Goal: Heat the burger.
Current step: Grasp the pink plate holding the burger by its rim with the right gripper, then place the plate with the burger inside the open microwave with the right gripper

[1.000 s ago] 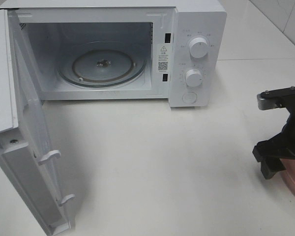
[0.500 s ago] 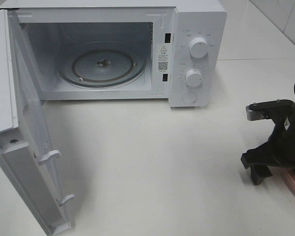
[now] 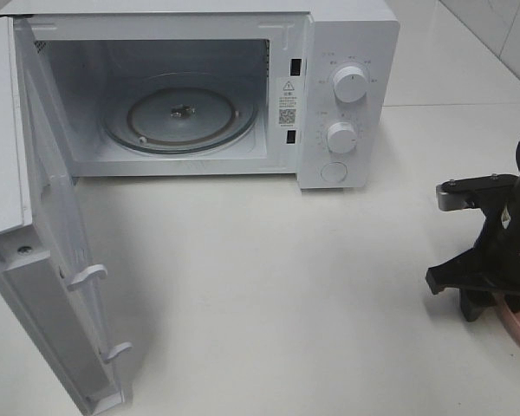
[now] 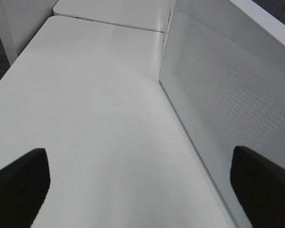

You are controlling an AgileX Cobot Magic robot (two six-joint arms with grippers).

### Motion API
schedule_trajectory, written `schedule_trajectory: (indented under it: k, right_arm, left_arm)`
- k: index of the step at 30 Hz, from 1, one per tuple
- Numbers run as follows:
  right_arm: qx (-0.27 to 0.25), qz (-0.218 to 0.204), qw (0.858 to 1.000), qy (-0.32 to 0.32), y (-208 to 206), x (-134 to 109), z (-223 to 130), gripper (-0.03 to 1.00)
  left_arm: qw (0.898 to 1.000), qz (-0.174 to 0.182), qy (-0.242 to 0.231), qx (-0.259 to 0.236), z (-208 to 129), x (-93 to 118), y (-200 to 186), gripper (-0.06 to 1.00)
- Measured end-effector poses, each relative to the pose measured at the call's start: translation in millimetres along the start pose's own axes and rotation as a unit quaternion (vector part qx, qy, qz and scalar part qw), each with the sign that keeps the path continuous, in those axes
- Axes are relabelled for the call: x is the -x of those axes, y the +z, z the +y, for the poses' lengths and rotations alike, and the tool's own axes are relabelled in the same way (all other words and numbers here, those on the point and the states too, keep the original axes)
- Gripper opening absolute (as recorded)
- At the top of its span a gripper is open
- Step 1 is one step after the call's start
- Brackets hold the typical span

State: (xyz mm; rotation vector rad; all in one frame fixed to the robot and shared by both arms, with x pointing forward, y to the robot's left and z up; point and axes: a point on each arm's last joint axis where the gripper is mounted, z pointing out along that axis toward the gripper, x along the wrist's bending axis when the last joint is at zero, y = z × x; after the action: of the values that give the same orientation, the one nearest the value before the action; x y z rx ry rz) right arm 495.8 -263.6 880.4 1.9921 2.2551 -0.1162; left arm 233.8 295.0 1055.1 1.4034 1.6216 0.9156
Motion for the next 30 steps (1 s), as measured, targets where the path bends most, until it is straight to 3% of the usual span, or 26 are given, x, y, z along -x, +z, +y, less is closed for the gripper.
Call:
schedule_trajectory:
  k: [2,3,4,5,8,20,30]
  right_arm:
    - [0.000,-0.002,1.000,-0.002,0,1,0,0.44]
    - [-0.001,-0.009,1.000,-0.010,0,3,0,0.32]
    - [-0.001,-0.009,1.000,-0.010,0,3,0,0.32]
    - [-0.002,-0.014,1.000,-0.017,0,4,0,0.20]
    - [-0.007,-0.017,1.000,-0.010,-1,4,-1,0.09]
    - [-0.013,-0.020,1.000,-0.010,-1,4,-2,0.09]
    - [0.004,-0.084,0.996,-0.004,-25,10,-7,0.01]
  left_arm:
    - [1.000,0.000,0.000,0.000,0,0,0,0.97]
    - [1.000,0.000,0.000,0.000,0,0,0,0.97]
    - [1.000,0.000,0.000,0.000,0,0,0,0.97]
    - [1.000,0.000,0.000,0.000,0,0,0,0.97]
    - [1.000,0.000,0.000,0.000,0,0,0,0.97]
    - [1.000,0.000,0.000,0.000,0,0,0,0.97]
    - [1.000,0.000,0.000,0.000,0,0,0,0.97]
